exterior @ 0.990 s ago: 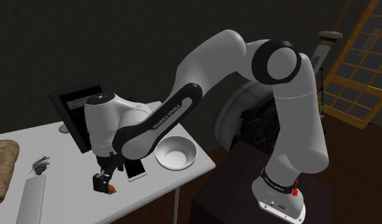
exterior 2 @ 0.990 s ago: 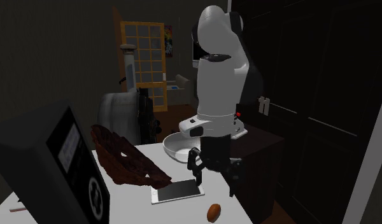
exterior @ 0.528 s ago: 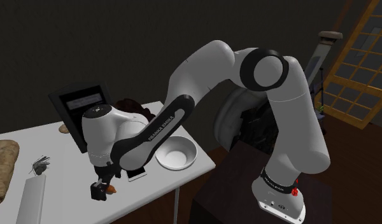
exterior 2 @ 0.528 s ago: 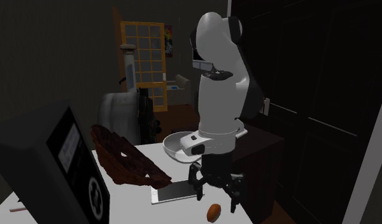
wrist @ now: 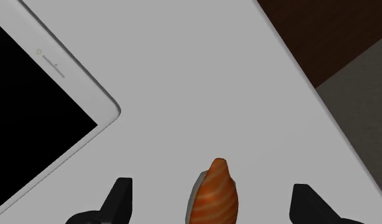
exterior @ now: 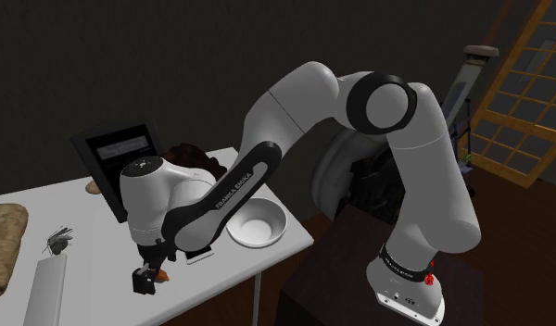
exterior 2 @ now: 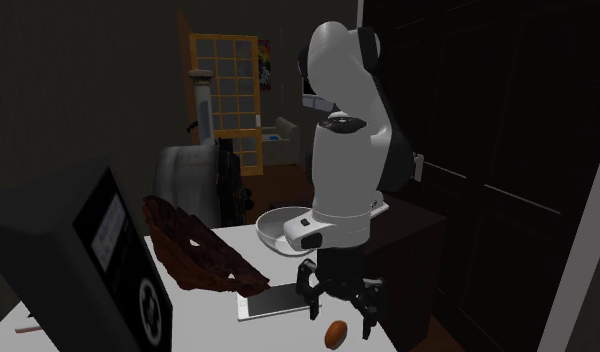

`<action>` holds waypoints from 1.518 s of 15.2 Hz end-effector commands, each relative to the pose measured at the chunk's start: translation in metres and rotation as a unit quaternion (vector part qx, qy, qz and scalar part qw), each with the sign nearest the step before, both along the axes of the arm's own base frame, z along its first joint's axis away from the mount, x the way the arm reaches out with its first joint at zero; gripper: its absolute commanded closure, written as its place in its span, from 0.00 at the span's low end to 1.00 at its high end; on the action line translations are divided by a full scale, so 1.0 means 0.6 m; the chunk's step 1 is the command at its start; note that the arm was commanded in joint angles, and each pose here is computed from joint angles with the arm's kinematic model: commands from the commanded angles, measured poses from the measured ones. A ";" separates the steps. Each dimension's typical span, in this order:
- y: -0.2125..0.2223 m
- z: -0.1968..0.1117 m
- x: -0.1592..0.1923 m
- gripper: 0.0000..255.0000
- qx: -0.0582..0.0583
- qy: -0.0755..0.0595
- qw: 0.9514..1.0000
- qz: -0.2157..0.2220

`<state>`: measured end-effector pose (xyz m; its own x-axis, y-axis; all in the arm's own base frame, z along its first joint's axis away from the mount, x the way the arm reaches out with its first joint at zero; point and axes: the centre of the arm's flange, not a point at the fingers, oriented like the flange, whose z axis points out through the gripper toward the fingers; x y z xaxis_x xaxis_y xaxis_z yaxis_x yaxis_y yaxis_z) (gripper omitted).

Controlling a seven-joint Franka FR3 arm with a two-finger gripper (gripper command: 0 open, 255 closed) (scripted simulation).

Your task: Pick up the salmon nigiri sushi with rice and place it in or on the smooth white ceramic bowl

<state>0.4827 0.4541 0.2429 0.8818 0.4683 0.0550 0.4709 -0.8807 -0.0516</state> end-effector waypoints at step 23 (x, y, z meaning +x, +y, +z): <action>0.000 0.106 0.000 1.00 0.000 0.000 1.000 0.000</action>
<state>0.4820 0.4541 0.3007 0.8818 0.4683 0.0554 0.4710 -0.8806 -0.0517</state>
